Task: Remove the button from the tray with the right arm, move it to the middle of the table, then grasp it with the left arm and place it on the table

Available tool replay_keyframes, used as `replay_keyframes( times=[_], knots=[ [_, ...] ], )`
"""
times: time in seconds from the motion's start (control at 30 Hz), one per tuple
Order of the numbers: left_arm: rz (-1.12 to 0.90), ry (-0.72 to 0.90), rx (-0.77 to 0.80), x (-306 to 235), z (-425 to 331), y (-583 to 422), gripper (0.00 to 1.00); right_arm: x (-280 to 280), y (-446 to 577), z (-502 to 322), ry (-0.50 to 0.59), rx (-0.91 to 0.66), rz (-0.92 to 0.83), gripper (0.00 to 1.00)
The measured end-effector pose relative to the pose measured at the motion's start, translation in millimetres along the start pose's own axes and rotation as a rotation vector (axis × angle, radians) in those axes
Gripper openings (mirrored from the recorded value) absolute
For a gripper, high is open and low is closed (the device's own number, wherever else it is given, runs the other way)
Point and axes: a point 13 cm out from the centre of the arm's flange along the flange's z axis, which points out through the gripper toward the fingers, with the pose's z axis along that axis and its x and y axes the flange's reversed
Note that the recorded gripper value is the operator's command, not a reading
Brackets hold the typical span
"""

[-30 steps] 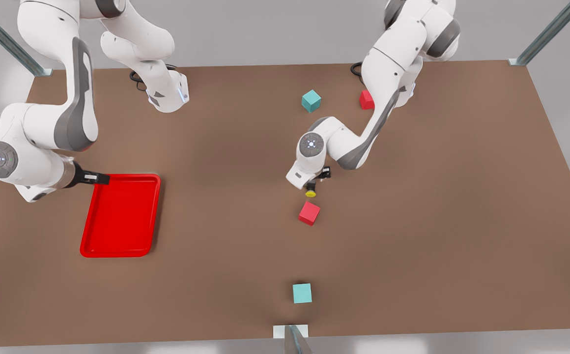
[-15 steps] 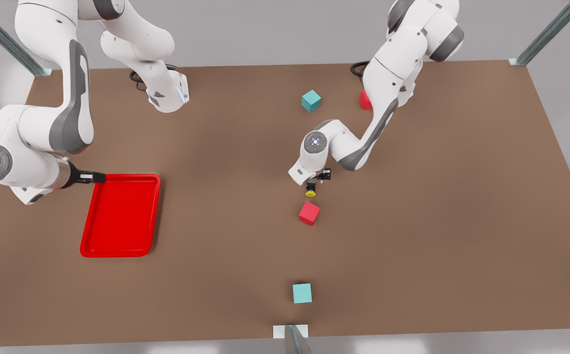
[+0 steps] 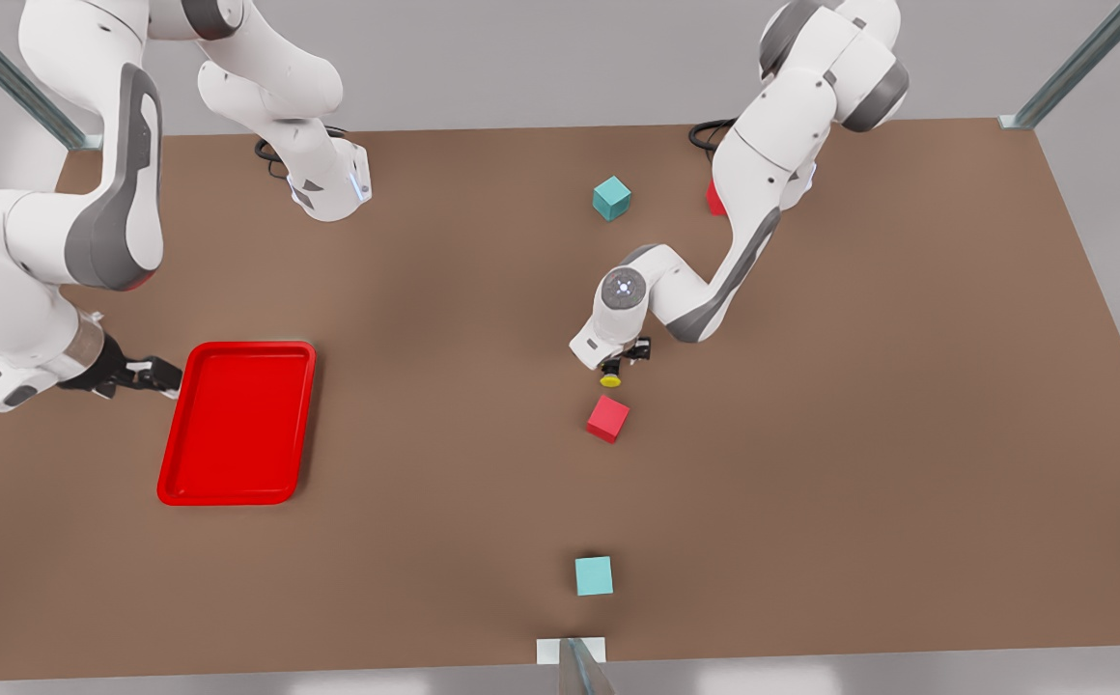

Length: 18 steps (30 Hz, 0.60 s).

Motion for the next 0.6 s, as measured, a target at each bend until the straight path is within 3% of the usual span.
replay_keyframes(
  times=[0.27,0.33,0.37,0.4,0.6],
  knots=[
    [-0.009,0.010,0.013,-1,19,2,1.00,-6,-5,0,-0.024,-0.003,-0.007,1.00],
    [-0.009,0.004,0.018,-3,18,1,0.89,-7,-5,0,-0.026,-0.004,-0.010,1.00],
    [-0.009,0.002,0.020,-3,18,1,0.73,-7,-5,0,-0.027,-0.004,-0.010,1.00],
    [-0.010,0.000,0.022,-4,17,1,0.67,-7,-5,0,-0.028,-0.004,-0.011,1.00],
    [-0.020,-0.005,0.025,-9,16,5,0.46,-8,-5,0,-0.031,-0.005,-0.017,1.00]
  ],
)
